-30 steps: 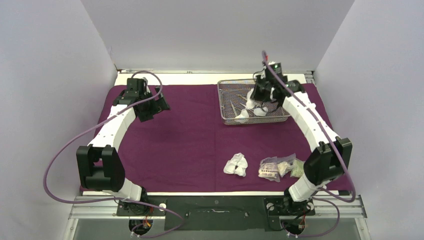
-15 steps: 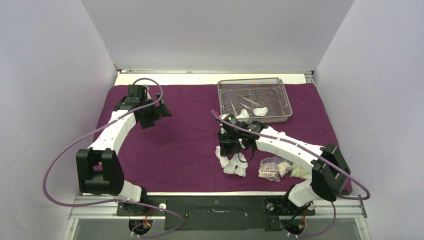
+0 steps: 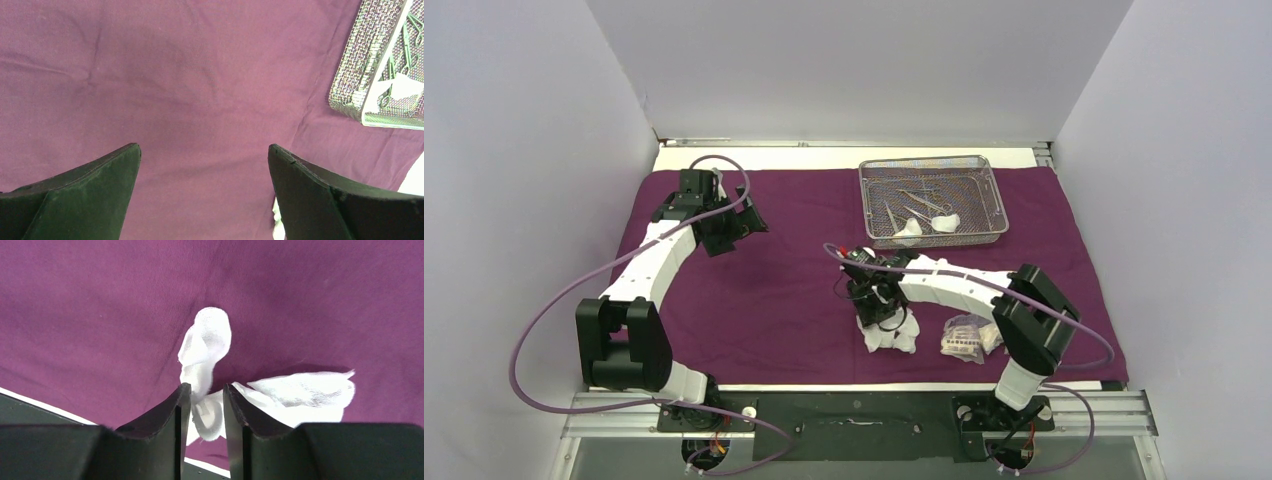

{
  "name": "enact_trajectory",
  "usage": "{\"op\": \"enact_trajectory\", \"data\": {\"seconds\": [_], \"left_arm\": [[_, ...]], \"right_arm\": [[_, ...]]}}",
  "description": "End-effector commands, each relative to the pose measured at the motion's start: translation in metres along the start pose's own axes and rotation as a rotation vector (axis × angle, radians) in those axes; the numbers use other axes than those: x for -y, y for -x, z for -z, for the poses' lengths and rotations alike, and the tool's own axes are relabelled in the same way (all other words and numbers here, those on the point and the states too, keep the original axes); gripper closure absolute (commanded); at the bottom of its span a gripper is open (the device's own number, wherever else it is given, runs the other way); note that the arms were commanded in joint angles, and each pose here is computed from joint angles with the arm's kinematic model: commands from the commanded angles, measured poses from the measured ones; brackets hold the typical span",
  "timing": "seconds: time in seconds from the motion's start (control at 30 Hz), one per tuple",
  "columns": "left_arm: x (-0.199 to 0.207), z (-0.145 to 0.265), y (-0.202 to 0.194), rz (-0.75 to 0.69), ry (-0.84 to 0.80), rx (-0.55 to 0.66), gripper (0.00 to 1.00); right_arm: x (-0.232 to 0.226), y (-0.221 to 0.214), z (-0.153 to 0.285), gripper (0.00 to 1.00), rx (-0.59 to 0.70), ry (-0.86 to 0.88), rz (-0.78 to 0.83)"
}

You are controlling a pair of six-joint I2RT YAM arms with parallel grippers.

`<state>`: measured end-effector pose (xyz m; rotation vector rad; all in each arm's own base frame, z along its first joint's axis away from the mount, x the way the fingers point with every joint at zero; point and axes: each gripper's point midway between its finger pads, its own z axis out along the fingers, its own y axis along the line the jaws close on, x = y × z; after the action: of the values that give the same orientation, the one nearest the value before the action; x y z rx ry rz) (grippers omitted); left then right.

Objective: Open and lay out the surgical kit
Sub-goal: Place the medical item in the surgical kit, then adjust the medical item in the container.

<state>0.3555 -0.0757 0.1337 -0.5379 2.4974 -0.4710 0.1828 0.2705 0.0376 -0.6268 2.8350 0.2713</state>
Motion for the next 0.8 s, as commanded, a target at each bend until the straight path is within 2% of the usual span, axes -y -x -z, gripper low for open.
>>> {"op": "enact_trajectory", "data": {"seconds": [0.0,0.13,0.27,0.4,0.57,0.67,0.77], "left_arm": [[0.015,0.008,0.016,-0.015,-0.046,0.055,0.04],[0.013,0.008,0.017,-0.018,-0.036,0.057,0.04],[0.011,0.009,0.021,-0.024,-0.022,0.07,0.04],[0.011,0.013,0.027,-0.032,-0.014,0.094,0.04],[0.012,0.014,0.03,-0.025,-0.015,0.1,0.04],[0.012,0.012,0.03,-0.016,-0.013,0.095,0.04],[0.01,0.009,0.03,-0.012,-0.003,0.088,0.04]], "right_arm": [[-0.004,0.033,0.029,0.67,0.107,-0.033,0.014],[-0.002,0.06,0.064,0.55,0.201,-0.06,0.023],[0.015,0.097,0.098,0.54,0.318,-0.074,-0.023],[0.081,0.146,0.116,0.51,0.435,-0.168,-0.212],[0.165,0.18,0.108,0.48,0.399,-0.337,-0.45],[0.19,0.196,0.09,0.48,0.368,-0.348,-0.487],[0.199,0.21,0.066,0.46,0.315,-0.328,-0.457]]}}
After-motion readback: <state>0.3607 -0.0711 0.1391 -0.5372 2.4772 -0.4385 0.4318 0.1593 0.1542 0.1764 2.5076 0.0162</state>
